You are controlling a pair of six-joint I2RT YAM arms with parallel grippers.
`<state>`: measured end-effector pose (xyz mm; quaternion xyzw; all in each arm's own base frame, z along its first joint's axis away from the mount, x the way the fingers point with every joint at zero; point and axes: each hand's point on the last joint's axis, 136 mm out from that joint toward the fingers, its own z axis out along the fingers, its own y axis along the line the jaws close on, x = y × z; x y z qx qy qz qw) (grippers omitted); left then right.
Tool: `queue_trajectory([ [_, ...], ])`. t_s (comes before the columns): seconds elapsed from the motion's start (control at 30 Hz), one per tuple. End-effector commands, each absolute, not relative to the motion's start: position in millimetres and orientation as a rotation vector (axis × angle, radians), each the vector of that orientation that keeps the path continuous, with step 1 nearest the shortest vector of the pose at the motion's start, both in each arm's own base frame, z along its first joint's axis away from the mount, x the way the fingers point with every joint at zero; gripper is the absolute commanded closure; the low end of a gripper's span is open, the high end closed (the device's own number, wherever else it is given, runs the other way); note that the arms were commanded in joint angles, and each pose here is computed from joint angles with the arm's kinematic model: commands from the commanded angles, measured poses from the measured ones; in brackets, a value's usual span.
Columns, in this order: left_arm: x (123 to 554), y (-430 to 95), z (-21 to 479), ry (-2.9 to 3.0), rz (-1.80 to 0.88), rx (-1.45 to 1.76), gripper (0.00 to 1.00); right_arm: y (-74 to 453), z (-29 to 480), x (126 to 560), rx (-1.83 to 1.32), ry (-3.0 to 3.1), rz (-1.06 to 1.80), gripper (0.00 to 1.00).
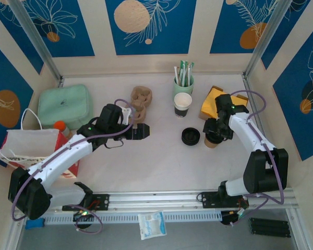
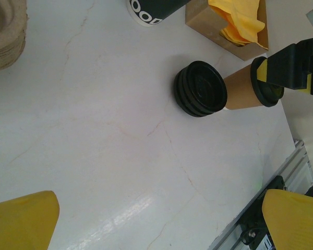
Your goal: Pack the takeout coffee
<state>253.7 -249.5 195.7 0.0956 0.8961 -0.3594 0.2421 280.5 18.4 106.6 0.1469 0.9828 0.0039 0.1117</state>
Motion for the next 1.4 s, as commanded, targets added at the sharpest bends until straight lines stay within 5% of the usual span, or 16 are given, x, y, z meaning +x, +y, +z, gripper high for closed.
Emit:
queue_trajectory([
  [0.0, 256.0, -254.1, 200.9, 2.433, -0.988, 0.261, 0.01, 24.2, 103.5, 277.8, 0.419, 2.905, 0.018, 0.18],
  [1.37, 257.3, -247.5, 216.1, 2.426, -0.896, 0.31, 0.0, 26.8, 180.7, 272.4, 0.336, 2.737, 0.021, 0.0],
])
